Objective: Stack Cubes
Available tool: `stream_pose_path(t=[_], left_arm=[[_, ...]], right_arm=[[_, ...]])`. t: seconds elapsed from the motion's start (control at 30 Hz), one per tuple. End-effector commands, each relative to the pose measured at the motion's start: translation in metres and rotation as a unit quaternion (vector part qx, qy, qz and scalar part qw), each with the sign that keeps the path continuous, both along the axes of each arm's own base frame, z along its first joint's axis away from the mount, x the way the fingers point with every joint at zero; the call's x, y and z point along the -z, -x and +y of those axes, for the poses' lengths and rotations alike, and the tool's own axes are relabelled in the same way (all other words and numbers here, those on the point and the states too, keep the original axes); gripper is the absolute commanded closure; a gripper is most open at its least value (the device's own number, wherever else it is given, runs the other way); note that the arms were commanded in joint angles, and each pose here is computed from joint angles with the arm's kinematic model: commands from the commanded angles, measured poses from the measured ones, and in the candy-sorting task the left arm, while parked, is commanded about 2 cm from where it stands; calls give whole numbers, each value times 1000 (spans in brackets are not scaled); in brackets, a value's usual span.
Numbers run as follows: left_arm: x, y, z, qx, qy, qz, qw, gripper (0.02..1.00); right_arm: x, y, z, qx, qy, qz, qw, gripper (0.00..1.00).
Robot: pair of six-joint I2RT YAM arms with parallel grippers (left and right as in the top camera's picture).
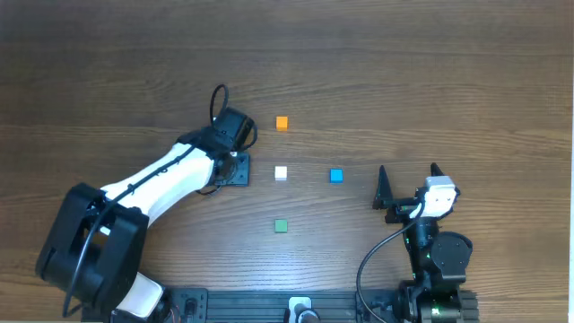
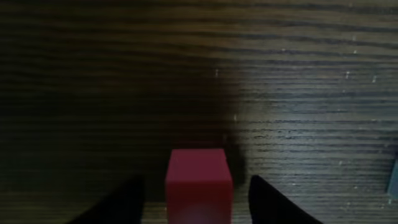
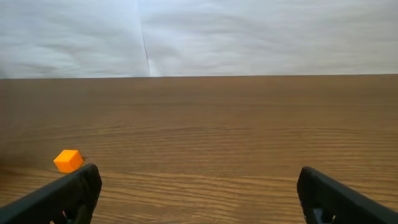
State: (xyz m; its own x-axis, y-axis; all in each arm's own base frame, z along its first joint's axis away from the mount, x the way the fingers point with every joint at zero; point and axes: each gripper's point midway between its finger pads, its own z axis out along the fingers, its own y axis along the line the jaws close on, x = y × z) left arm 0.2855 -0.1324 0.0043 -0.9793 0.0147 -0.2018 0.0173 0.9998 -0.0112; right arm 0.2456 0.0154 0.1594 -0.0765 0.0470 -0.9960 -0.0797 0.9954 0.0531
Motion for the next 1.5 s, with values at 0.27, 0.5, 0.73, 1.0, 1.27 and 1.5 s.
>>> stream_pose_path(t=[0.27, 0.5, 0.73, 1.0, 1.27, 1.5], left_arm=[[-1, -7, -2, -2, -4, -8, 1000, 647], [-1, -9, -3, -4, -2, -12, 1000, 728], [-2, -9, -3, -17, 2, -14, 1000, 822], [-68, -23, -39, -28, 10, -52, 998, 871], [-107, -21, -105, -8, 37, -75, 996, 871], [-68, -6, -119, -12, 17, -28, 999, 877]], right_arm=[[3, 0, 0, 2, 3, 0, 1000, 7], [3, 0, 0, 2, 3, 0, 1000, 7], [2, 0, 0, 2, 3, 0, 1000, 7], [3, 0, 0, 2, 3, 0, 1000, 7], [2, 0, 0, 2, 3, 0, 1000, 9], [2, 0, 0, 2, 3, 0, 1000, 9]])
